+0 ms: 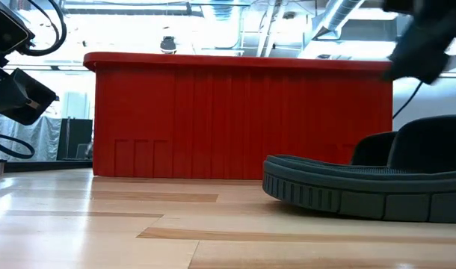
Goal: Pick and place slides into bin
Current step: Put the top black slide into the red bin
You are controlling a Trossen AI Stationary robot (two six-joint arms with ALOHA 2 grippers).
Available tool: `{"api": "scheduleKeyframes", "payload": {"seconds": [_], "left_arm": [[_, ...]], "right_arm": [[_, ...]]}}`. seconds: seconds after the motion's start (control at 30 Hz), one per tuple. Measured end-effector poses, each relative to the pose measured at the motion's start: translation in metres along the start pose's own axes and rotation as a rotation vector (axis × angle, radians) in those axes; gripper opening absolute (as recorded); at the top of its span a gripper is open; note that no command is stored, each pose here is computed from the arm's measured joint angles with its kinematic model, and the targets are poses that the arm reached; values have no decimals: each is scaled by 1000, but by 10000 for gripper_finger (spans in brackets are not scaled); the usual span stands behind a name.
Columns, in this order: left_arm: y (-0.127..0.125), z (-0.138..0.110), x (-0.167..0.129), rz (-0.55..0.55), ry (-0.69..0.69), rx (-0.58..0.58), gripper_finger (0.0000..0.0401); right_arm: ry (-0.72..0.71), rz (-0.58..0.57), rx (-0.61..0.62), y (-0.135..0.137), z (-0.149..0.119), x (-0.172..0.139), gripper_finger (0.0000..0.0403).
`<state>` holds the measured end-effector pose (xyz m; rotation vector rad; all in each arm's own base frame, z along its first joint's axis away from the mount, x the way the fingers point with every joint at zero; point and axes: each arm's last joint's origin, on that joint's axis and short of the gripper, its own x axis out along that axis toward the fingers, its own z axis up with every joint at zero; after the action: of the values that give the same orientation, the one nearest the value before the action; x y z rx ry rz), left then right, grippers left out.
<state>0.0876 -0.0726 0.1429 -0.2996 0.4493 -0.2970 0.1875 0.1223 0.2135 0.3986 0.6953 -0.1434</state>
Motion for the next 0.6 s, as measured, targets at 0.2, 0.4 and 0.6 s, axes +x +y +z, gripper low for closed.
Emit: {"api": "scheduleKeyframes", "payload": {"seconds": [0.2,0.4,0.6], "left_arm": [[0,0,0,0,0,0,183],[0,0,0,0,0,0,183],[0,0,0,0,0,0,183]], "right_arm": [[111,2,-139,17,38,27,148],[287,3,-192,29,64,55,153],[345,16,-345,47,83,75,157]]}}
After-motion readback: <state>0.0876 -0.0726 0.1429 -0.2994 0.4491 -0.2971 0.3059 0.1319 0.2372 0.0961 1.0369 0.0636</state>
